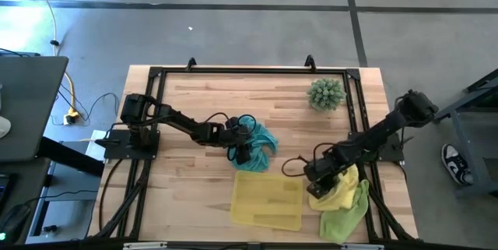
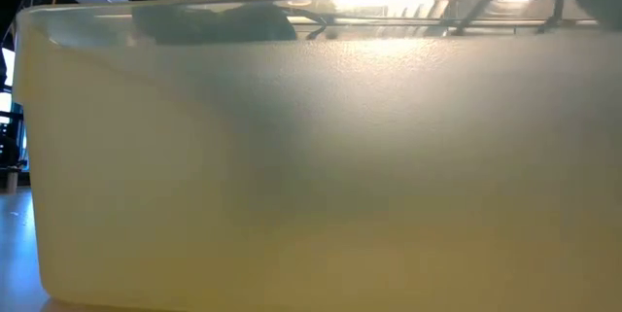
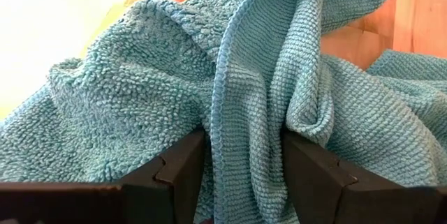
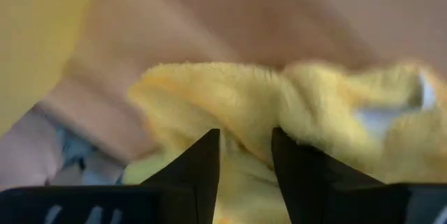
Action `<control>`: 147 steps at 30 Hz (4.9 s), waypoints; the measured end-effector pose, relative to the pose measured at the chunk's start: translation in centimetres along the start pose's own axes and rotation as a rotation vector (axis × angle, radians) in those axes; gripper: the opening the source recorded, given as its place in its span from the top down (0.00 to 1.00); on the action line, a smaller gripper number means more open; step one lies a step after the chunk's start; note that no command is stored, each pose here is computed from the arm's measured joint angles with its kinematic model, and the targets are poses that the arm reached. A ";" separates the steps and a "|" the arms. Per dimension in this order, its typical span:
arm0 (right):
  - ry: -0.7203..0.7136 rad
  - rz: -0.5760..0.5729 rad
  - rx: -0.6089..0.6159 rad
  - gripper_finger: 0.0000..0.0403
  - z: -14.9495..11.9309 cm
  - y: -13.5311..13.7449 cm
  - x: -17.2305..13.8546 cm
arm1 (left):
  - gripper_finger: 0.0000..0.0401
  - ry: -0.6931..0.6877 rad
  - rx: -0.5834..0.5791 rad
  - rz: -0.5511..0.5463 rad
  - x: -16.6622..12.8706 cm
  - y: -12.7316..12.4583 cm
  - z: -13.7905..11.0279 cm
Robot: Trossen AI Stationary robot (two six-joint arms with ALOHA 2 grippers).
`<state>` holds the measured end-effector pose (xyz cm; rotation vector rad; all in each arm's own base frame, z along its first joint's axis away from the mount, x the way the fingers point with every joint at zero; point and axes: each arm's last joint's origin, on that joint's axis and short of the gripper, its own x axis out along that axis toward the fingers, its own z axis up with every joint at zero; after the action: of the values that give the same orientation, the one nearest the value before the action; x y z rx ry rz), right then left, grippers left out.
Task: Roll microfiber towels into tight, uniform cylinder then place into a basket
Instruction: Fold the blue towel
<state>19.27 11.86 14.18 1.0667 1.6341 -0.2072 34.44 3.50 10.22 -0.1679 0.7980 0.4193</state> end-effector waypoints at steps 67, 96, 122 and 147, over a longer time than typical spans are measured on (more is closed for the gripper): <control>-0.858 -0.111 -0.661 0.70 -3.3 11.8 -16.2 | 0.57 0.387 0.116 0.099 -3.0 0.6 3.5; -0.865 -0.135 -0.699 0.70 -3.2 11.8 -16.2 | 0.57 0.480 -0.212 0.006 -2.8 3.0 3.7; -0.888 -0.158 -0.685 0.70 -2.8 11.6 -16.4 | 0.57 0.475 -0.115 0.041 -1.9 0.1 2.4; -0.927 -0.060 -0.240 0.70 8.2 1.9 -8.1 | 0.97 0.516 0.002 0.000 -1.5 -0.1 1.8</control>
<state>26.14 3.56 18.75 0.5838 0.8191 -0.4536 34.73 3.47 12.52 -0.2805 1.3052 0.3793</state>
